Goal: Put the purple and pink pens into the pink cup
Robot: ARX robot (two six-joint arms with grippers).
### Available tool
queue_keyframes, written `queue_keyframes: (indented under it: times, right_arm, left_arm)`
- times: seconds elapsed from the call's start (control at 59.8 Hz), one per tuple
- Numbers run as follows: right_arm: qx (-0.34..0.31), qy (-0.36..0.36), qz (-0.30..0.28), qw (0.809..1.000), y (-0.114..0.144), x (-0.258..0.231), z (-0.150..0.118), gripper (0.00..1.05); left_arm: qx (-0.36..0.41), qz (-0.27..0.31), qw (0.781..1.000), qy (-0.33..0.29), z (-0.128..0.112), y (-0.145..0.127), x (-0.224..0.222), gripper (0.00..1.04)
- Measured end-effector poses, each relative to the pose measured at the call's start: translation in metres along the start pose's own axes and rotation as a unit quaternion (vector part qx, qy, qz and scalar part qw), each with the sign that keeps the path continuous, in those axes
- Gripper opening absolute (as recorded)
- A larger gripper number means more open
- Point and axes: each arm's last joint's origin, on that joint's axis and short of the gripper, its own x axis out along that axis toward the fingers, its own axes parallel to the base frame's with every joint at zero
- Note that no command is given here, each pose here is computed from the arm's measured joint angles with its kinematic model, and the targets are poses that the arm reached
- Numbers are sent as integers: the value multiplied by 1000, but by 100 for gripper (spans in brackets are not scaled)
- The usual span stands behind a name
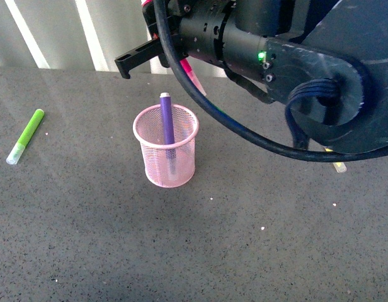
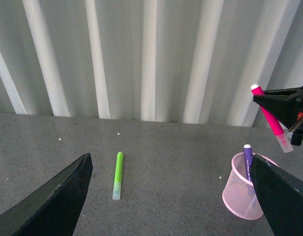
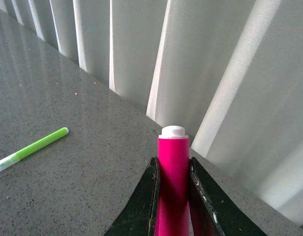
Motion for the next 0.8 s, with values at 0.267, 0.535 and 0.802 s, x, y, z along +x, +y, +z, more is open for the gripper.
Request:
queue_keyframes:
  times: [0.267, 0.535, 0.802]
  right_arm:
    - [74, 1, 6, 997, 6, 20, -10, 11]
    - [109, -5, 10, 994, 7, 32, -8, 11]
    - [116, 19, 17, 993, 15, 36, -31, 11]
  left_arm:
    - [0, 0, 1000, 0, 0, 0, 0, 98]
    - [0, 0, 1000, 0, 0, 0, 0, 98]
    - [0, 0, 1000, 0, 0, 0, 0, 98]
